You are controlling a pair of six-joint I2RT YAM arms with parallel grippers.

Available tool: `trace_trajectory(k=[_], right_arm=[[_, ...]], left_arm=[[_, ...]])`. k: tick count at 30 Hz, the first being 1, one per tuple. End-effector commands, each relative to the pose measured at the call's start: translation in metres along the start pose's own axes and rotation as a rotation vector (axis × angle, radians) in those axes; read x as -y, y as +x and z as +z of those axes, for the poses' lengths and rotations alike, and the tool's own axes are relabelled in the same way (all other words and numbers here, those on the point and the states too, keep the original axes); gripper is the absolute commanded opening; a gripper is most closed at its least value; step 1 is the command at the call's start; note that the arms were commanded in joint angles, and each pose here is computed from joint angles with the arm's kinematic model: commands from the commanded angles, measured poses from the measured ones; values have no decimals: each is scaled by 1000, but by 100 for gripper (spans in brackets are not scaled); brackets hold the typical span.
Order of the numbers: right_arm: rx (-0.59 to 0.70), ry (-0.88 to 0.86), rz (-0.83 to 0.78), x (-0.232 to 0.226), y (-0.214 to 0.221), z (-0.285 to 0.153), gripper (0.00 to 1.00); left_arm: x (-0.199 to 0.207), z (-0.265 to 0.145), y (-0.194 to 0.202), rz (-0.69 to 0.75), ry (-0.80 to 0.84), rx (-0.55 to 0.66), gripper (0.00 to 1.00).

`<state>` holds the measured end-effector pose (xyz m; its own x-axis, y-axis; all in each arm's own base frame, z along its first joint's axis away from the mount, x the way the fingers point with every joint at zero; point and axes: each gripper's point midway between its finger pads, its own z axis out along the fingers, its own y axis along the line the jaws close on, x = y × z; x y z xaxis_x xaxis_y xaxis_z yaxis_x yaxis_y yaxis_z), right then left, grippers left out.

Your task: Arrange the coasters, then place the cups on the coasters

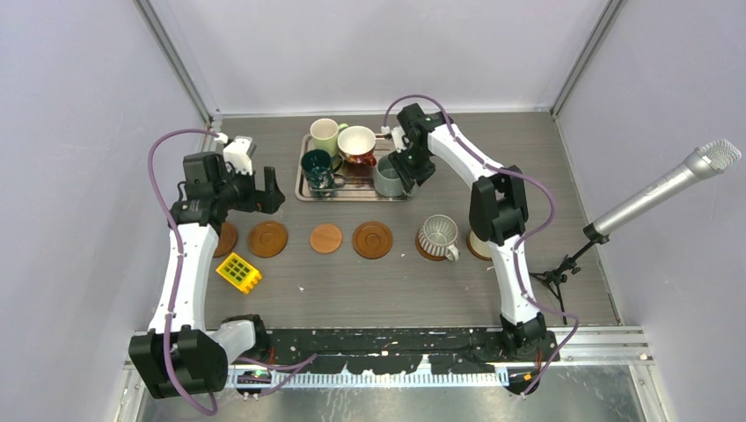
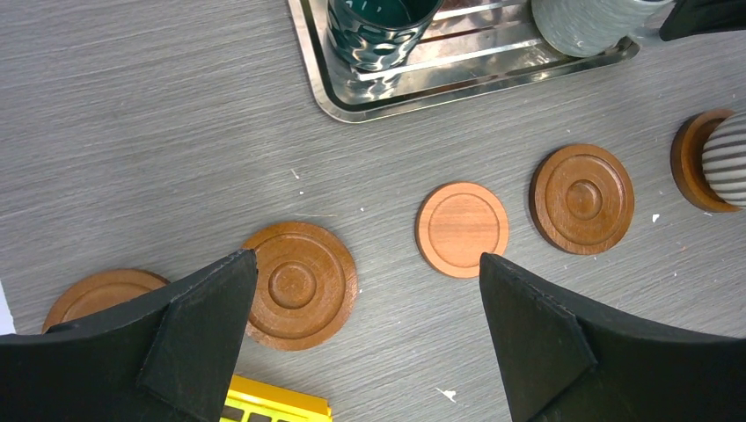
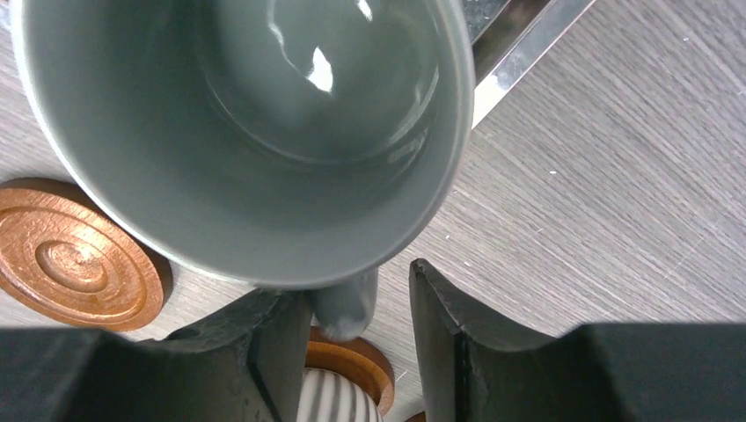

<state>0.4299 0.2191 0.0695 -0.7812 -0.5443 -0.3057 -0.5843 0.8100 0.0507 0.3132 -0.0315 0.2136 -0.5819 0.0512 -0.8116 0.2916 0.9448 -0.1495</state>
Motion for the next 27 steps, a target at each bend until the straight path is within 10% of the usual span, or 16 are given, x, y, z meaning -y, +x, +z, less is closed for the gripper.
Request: trace_trajectory(k=[1,8,15,27], right_arm=[[10,36,-5,3,-10,-8,46],[31,37,-20,-4,-14,-11,34],[91,25,-40,-12,-20,-25,1],[248,-41,-17,-32,-34,-67,0]], left_arm=[[-1,-6,-16,38,-19,59,100],[-3,-5,-16,39,-22,58,100],[-1,-5,-14,37,-17,57,100],[0,-6,-15,33,-15,61,100]])
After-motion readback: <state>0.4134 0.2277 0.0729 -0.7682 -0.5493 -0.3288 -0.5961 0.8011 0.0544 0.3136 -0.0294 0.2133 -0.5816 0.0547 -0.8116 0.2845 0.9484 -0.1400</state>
